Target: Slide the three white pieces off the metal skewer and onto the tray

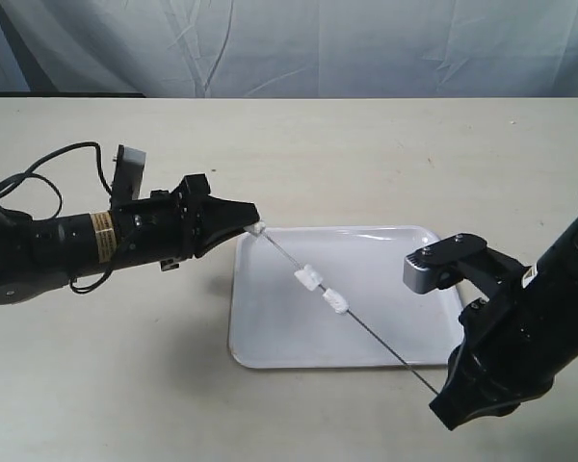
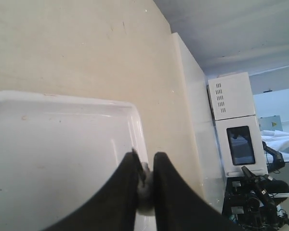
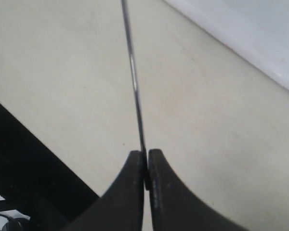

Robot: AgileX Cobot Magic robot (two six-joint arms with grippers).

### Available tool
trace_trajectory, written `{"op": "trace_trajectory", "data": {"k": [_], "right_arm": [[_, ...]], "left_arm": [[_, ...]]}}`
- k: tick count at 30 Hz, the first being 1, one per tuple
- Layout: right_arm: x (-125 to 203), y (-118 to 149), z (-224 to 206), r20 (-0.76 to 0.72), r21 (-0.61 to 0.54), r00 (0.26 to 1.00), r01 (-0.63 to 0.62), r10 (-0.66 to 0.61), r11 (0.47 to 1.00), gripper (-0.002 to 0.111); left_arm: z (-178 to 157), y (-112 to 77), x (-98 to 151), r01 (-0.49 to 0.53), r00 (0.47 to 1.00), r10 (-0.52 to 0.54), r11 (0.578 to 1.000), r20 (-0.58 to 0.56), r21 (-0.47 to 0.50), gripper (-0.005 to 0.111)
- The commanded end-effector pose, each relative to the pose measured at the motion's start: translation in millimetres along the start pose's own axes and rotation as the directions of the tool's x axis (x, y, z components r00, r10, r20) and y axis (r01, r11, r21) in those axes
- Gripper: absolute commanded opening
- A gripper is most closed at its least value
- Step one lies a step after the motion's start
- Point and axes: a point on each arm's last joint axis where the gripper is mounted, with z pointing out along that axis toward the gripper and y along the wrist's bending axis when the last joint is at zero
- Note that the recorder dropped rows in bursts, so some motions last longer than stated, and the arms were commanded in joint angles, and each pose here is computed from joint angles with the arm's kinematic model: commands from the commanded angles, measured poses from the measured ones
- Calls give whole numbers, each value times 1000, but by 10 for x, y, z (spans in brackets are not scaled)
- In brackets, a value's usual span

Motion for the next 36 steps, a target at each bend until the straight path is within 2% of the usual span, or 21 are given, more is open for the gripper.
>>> {"op": "trace_trajectory", "data": {"k": [1, 16, 21, 26, 36], "right_arm": [[148, 3, 9, -129, -8, 991, 20, -21, 1000, -1], [171, -9, 6, -154, 5, 988, 19, -18, 1000, -1], [167, -34, 6, -151, 33, 988, 17, -12, 999, -1], [186, -69, -2, -169, 77, 986, 5, 8, 997, -1], [197, -69, -115, -98, 149, 995, 5, 10, 989, -1]], "left_arm": [[-63, 72, -186, 55, 989, -48, 997, 141, -47, 4], [-165, 124, -303, 70, 979, -59, 996, 194, -49, 4], [-143, 121, -226, 29, 993, -22, 998, 116, -62, 4], [-84, 209, -76, -31, 999, 32, 980, 0, -197, 4], [91, 93, 163, -132, 987, 115, 979, -112, -156, 4]]}}
